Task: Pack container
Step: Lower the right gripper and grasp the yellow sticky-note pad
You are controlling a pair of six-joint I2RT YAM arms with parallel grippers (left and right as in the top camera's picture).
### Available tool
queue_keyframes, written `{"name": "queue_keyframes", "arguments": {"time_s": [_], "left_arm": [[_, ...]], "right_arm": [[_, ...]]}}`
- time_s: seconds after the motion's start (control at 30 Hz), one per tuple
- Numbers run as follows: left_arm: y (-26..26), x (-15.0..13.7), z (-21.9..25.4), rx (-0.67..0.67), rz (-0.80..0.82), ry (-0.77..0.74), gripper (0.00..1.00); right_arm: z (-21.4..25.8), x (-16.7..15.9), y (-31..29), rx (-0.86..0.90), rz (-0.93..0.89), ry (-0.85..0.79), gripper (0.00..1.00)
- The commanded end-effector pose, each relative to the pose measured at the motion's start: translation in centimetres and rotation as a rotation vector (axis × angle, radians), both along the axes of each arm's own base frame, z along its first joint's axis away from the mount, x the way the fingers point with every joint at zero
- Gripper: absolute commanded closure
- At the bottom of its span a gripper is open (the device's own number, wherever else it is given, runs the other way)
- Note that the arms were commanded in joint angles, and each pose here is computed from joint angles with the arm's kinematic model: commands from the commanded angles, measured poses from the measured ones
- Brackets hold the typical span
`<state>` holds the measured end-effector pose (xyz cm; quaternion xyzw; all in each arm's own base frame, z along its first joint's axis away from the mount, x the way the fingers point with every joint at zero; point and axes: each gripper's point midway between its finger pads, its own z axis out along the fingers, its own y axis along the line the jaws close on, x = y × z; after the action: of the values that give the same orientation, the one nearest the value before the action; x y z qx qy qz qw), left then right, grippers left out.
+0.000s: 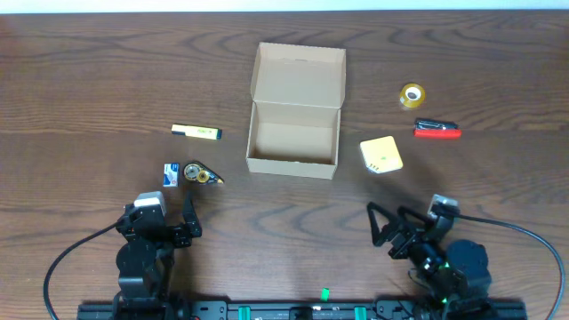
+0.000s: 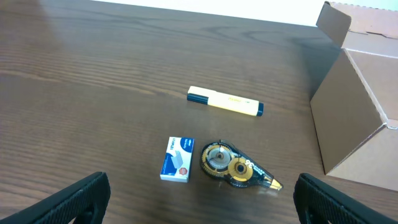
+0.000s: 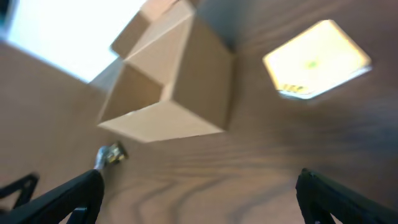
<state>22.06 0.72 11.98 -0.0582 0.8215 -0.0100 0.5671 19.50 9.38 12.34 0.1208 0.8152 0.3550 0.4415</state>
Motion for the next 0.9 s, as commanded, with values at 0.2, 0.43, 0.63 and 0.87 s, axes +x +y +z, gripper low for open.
{"name": "queue_keyframes", "arguments": {"time_s": [0.2, 0.43, 0.63, 0.87], "left_arm": [[0.3, -0.1, -0.9, 0.016, 0.014, 0.02, 0.05], [0.3, -0.1, -0.9, 0.016, 0.014, 0.02, 0.05], [0.3, -0.1, -0.9, 0.016, 0.014, 0.02, 0.05], [0.3, -0.1, -0.9, 0.016, 0.014, 0.019, 0.05]], "right_arm": [[2.7, 0.4, -0.4, -0.349, 0.152, 0.042, 0.01], [-1.5, 5.9, -2.5, -0.698, 0.235, 0.366, 0.01], [-4.6, 11.4, -3.5, -0.874, 0.272, 0.501, 0.01], [-6.8, 16.2, -3.6, -0.901, 0.279, 0.442, 0.01]]}}
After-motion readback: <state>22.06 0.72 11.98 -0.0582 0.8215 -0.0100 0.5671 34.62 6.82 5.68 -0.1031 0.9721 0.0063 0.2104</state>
